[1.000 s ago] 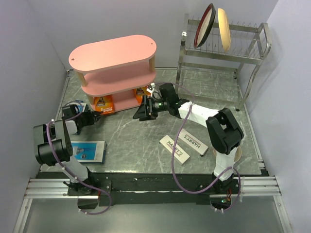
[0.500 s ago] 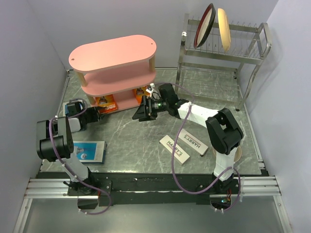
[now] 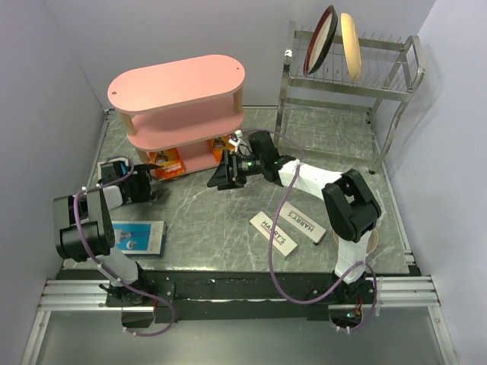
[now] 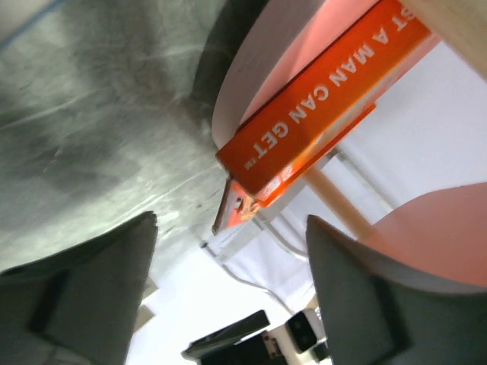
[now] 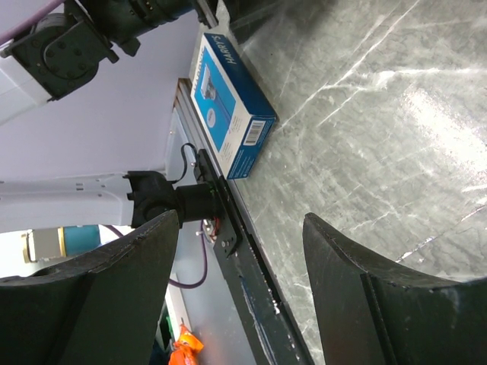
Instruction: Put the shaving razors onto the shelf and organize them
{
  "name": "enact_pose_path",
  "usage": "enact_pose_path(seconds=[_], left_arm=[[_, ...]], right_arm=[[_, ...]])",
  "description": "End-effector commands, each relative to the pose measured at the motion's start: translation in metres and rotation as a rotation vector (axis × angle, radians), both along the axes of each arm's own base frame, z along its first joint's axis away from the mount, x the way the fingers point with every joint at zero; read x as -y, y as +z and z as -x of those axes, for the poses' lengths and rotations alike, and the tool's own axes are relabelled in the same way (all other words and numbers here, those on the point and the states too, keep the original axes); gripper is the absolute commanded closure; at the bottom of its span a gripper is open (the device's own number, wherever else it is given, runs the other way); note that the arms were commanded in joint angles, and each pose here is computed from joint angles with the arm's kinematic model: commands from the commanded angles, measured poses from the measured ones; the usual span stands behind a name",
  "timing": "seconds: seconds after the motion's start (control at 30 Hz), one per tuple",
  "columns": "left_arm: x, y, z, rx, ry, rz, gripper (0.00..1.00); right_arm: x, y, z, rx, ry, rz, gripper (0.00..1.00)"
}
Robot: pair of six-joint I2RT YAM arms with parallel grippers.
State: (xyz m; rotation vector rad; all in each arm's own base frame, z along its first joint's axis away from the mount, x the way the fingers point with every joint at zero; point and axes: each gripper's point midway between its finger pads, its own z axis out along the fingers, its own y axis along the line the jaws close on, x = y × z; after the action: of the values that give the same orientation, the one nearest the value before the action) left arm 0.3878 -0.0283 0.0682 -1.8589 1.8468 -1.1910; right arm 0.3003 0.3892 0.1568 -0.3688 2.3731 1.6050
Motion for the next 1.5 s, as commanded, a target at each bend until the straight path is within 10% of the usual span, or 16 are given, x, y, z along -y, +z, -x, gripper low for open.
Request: enact_pose_path(seconds=[0.0, 0.43, 0.57, 0.9, 1.07, 1.2, 1.47], left_arm=[[0.001, 0.03, 0.016, 0.098, -0.144, -0.077, 0.02], [-0.097, 0.04, 0.142, -0.176, -0.385, -0.57, 0.01], [-0.153, 0.067, 0.145, -0.248, -0.492, -0.8, 0.01], [-0.136, 0.09, 0.118, -0.038, -0.611, -0.612, 0.11], [-0.089, 0.15, 0.063, 0.154, -0.814, -0.898, 0.09], [-0.115, 0.181, 0.046, 0.09, -0.979, -1.37, 0.09], [-0.17, 0.094, 0.137, -0.124, -1.264, -1.396, 0.28]], right_arm=[[0.005, 0.028, -0.005, 0.091, 0.009, -0.049, 0.26], [0.042, 0.031, -0.011, 0.39, 0.029, 0.115, 0.26], [0.042, 0.044, -0.007, 0.451, 0.022, 0.096, 0.27], [0.044, 0.062, 0.039, 0.474, 0.141, 0.094, 0.27], [0.059, 0.064, 0.051, 0.537, 0.17, 0.155, 0.27], [0.072, 0.056, 0.047, 0.605, 0.165, 0.222, 0.27], [0.079, 0.06, 0.048, 0.633, 0.132, 0.23, 0.26]])
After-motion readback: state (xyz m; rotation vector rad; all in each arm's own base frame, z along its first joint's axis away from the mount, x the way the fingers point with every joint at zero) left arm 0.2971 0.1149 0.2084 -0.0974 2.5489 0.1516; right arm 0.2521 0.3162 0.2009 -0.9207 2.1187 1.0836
